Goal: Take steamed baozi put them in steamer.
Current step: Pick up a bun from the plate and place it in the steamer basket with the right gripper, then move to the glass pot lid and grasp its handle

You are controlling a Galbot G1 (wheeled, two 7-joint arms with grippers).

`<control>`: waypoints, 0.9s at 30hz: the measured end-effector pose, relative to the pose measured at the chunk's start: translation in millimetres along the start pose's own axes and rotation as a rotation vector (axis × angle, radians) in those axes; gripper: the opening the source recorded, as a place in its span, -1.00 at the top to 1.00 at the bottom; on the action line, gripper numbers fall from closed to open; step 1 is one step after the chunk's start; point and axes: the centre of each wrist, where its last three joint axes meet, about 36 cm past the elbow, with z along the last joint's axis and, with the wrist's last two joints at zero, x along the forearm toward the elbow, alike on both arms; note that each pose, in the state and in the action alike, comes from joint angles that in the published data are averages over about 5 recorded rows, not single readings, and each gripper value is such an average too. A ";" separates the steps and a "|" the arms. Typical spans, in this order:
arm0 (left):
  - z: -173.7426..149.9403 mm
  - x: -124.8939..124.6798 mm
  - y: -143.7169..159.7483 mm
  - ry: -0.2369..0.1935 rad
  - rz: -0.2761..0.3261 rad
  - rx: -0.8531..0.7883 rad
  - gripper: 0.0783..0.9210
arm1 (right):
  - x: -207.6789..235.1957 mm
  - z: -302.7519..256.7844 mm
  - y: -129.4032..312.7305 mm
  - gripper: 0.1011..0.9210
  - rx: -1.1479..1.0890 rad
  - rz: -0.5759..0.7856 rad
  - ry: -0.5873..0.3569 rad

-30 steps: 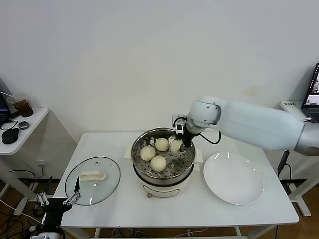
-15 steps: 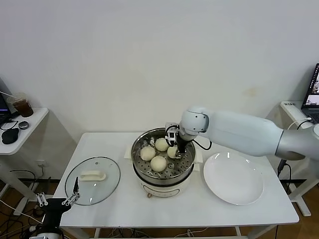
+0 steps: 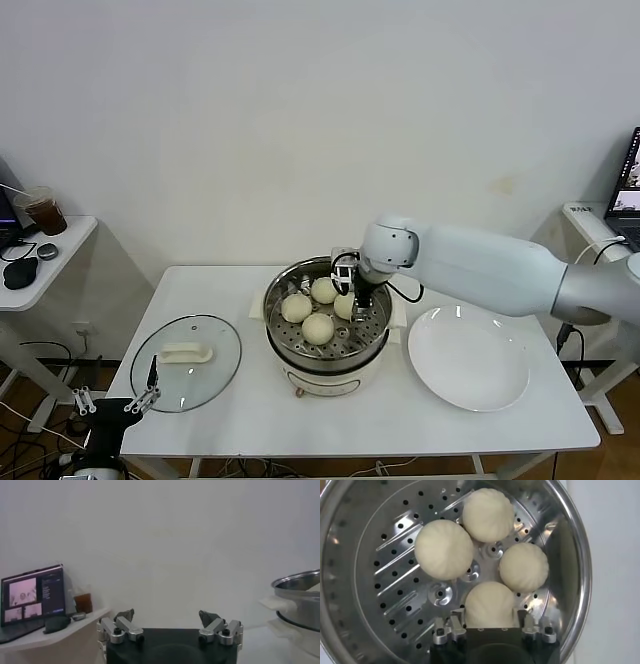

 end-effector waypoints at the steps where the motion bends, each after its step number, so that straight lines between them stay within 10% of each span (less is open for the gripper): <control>1: 0.1 -0.2 -0.1 0.000 0.000 0.000 -0.77 | 4.0 1.4 -0.3 -0.72 -0.002 0.004 -0.003; 15: 2.0 -3.1 -4.2 -0.004 0.010 0.008 -0.77 | 59.9 57.3 34.8 -0.76 -0.046 0.146 -0.169; 27: 0.9 0.0 -15.1 -0.008 0.020 0.020 -0.77 | 48.5 136.8 110.0 -0.76 -0.160 0.538 -0.590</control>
